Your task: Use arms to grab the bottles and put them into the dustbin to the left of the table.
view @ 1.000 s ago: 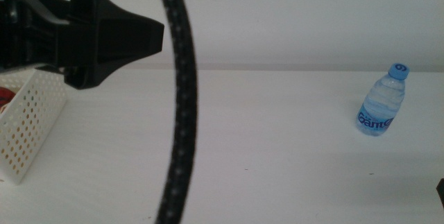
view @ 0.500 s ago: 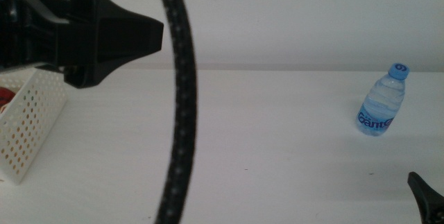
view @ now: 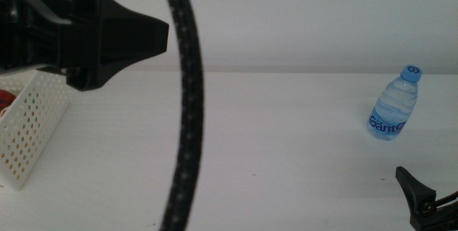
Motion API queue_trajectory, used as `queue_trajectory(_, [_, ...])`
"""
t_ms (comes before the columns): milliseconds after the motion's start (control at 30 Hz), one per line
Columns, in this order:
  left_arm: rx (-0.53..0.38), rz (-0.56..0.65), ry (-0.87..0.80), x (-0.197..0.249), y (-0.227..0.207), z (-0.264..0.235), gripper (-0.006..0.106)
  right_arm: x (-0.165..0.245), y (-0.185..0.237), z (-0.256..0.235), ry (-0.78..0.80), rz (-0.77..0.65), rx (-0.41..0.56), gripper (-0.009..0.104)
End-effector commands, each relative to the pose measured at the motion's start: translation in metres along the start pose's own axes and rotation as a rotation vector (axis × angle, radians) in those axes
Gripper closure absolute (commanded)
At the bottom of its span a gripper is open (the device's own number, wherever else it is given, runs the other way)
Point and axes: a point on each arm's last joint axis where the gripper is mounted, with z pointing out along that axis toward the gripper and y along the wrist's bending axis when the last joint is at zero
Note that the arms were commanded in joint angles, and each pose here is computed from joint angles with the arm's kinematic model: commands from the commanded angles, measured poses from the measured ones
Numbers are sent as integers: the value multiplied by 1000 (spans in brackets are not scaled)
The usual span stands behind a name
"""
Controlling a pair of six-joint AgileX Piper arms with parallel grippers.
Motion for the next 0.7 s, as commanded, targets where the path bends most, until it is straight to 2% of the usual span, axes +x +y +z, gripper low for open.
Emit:
queue_trajectory(0, [6,-3,-19,-1,-1,0,7,11,4,-3,20,4,-17,3])
queue_trajectory(233, [6,-3,-19,-1,-1,0,7,15,4,3,37,30,-17,3])
queue_trajectory(500, [6,-3,-19,-1,-1,0,7,15,-17,2,14,166,138,3])
queue_trajectory(667, [6,-3,-19,-1,-1,0,7,10,-24,8,7,185,162,3])
